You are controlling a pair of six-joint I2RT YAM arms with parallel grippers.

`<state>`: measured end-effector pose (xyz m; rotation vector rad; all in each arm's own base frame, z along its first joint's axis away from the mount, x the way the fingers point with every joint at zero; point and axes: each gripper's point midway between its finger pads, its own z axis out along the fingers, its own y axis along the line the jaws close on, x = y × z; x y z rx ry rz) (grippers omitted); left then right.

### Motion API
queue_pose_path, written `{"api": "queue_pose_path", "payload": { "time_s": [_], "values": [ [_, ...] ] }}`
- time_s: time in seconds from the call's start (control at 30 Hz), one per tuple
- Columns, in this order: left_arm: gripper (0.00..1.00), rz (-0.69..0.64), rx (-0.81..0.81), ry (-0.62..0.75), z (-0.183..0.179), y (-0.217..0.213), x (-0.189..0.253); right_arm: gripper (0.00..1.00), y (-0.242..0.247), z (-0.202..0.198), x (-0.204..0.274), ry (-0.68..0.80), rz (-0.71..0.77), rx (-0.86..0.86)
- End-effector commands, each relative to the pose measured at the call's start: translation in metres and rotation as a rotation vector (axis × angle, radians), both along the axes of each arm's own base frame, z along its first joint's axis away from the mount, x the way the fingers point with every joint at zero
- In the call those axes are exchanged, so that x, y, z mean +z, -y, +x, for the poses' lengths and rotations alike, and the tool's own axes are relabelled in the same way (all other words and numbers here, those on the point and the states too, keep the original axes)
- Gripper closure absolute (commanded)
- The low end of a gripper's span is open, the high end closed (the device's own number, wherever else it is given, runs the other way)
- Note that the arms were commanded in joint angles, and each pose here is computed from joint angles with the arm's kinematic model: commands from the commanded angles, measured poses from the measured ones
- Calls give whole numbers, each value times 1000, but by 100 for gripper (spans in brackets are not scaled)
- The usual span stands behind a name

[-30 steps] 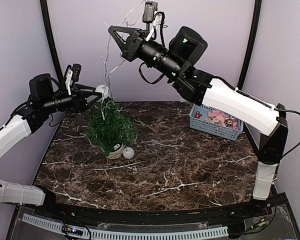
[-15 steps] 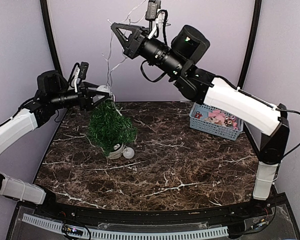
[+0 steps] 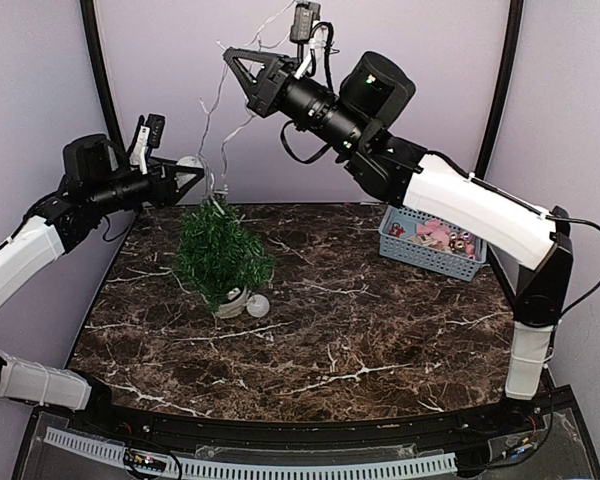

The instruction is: Decorate the small christmas tree

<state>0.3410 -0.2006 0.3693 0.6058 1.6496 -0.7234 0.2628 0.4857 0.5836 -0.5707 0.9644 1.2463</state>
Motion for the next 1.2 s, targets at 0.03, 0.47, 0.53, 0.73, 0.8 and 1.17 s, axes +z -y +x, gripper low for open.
{"api": "queue_pose_path", "payload": {
  "time_s": [0.03, 0.47, 0.53, 0.73, 0.8, 1.17],
  "values": [
    [57, 19, 268, 114, -10, -48, 50, 100, -4, 8, 4, -1, 27, 6],
    [58, 117, 475, 214, -30, -93, 112, 100, -12, 26, -4, -23, 27, -43],
    [58, 122, 487, 249, -29, -95, 130, 100, -12, 33, -9, -35, 23, -72],
    [58, 118, 431, 317, -21, -82, 172, 100, -7, 54, -18, -69, 23, -138],
    [58, 117, 406, 317, -14, -75, 174, 100, -3, 61, -19, -77, 26, -155],
    [58, 135, 298, 322, 42, -38, 160, 100, 45, 116, -38, -144, 24, -329]
  ]
}}
